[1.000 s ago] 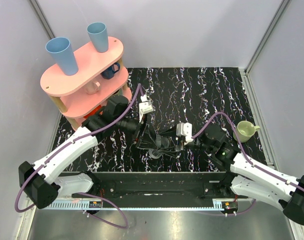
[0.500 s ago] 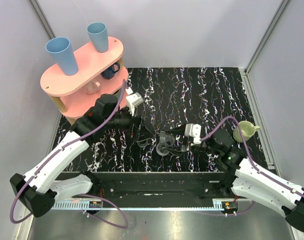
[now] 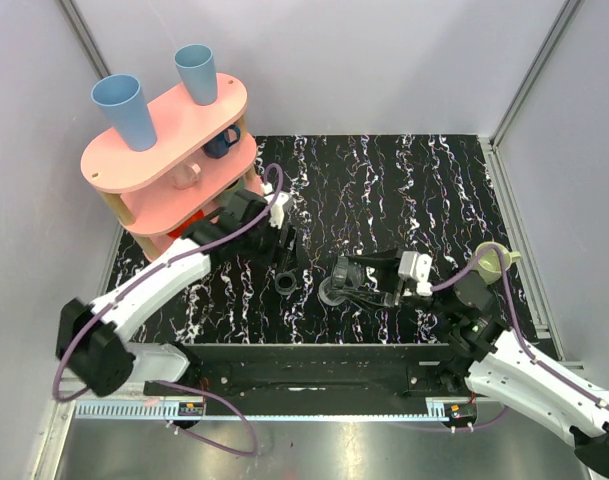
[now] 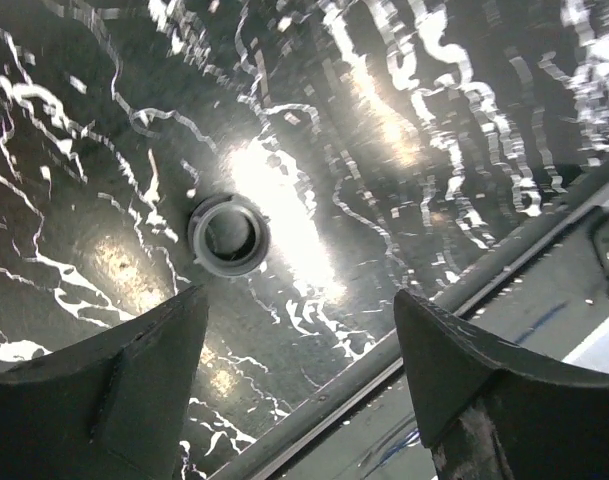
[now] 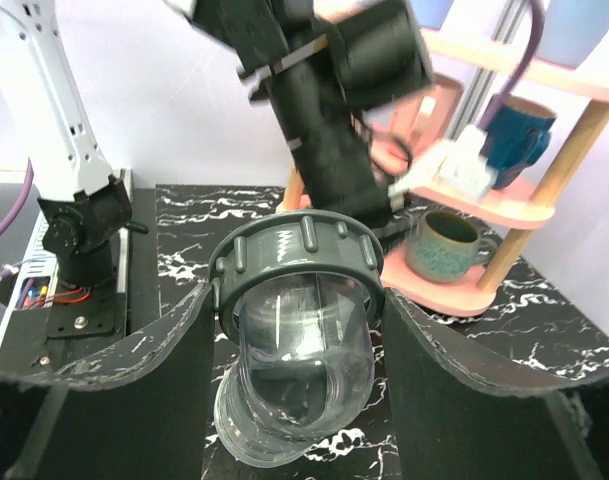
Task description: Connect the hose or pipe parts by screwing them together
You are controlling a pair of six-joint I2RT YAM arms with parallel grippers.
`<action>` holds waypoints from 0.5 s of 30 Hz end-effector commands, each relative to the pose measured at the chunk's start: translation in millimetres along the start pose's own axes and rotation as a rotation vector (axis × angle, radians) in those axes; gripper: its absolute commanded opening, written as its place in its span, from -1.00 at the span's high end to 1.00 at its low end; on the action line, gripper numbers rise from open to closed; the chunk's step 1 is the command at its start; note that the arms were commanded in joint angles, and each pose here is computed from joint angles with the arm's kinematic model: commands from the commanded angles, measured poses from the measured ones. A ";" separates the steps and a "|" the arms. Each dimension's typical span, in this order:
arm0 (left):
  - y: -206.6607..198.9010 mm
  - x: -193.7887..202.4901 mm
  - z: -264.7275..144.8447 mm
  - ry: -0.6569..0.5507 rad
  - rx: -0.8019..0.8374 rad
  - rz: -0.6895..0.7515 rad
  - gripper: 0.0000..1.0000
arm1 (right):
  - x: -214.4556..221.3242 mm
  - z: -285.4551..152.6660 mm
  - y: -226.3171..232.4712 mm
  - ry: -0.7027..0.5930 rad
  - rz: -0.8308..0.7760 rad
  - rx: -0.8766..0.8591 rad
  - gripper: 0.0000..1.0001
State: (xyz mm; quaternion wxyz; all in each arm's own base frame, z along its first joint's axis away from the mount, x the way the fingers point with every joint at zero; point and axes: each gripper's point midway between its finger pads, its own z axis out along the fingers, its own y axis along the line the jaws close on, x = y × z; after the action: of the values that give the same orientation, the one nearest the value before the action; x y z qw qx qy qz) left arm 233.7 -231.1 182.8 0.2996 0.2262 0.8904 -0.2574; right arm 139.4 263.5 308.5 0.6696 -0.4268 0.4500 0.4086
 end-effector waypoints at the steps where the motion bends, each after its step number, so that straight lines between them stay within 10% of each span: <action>1: 31.5 22.9 28.8 0.116 -0.158 -0.087 -0.57 | -33.4 -8.0 -13.6 -0.100 -0.037 0.086 0.39; 15: 40.7 55.3 92.9 0.305 -0.235 0.026 -0.55 | -37.3 -20.7 -13.1 -0.114 -0.051 0.117 0.42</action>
State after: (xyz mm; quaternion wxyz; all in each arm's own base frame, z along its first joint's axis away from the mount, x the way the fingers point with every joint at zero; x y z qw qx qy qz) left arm 238.0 -224.9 57.7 0.1502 0.2169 0.9583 -0.1100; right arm 132.4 239.0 329.7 0.7096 -0.3906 0.4319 0.3966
